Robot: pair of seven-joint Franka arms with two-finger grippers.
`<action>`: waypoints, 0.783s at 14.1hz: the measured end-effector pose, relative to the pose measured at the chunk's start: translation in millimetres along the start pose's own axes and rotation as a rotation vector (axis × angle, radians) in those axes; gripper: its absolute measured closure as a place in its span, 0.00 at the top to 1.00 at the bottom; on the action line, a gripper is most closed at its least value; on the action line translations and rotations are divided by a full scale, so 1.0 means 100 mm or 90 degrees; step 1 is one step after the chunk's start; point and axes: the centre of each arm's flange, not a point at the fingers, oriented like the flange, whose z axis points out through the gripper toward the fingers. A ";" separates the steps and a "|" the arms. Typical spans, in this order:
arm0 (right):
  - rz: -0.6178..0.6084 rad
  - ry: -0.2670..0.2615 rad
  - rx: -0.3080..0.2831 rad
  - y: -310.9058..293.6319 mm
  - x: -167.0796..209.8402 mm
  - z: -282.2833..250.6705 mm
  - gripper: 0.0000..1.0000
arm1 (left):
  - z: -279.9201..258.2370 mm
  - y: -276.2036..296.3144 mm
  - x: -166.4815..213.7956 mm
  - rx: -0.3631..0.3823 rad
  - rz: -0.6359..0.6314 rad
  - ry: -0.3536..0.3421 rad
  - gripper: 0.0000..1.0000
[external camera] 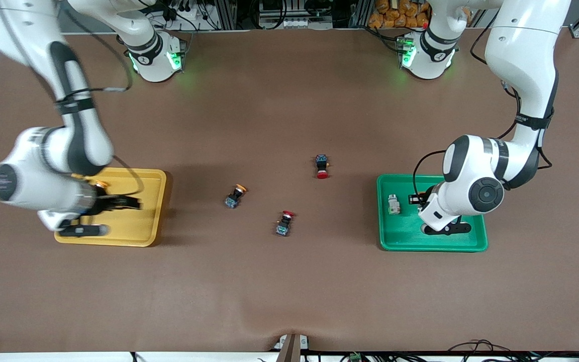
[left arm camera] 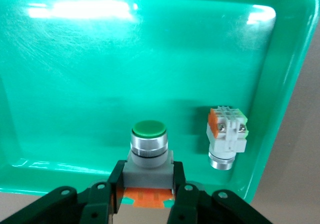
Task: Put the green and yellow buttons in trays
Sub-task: 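Carry the green button to the green tray while the right gripper releases the blue button, then lower the green button into the green tray while the right gripper grasps another blue button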
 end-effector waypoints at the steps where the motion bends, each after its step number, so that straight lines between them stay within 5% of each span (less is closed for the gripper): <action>1: 0.026 -0.002 -0.005 -0.35 -0.06 0.05 1.00 | 0.05 0.03 0.01 0.000 0.003 0.000 0.41; 8: 0.228 0.002 -0.044 -1.58 -0.11 0.78 1.00 | 0.51 0.09 0.05 -0.007 0.009 0.021 0.41; 11: 0.303 0.034 -0.044 -1.91 -0.15 1.20 1.00 | 0.51 0.07 0.06 0.002 0.014 0.024 0.66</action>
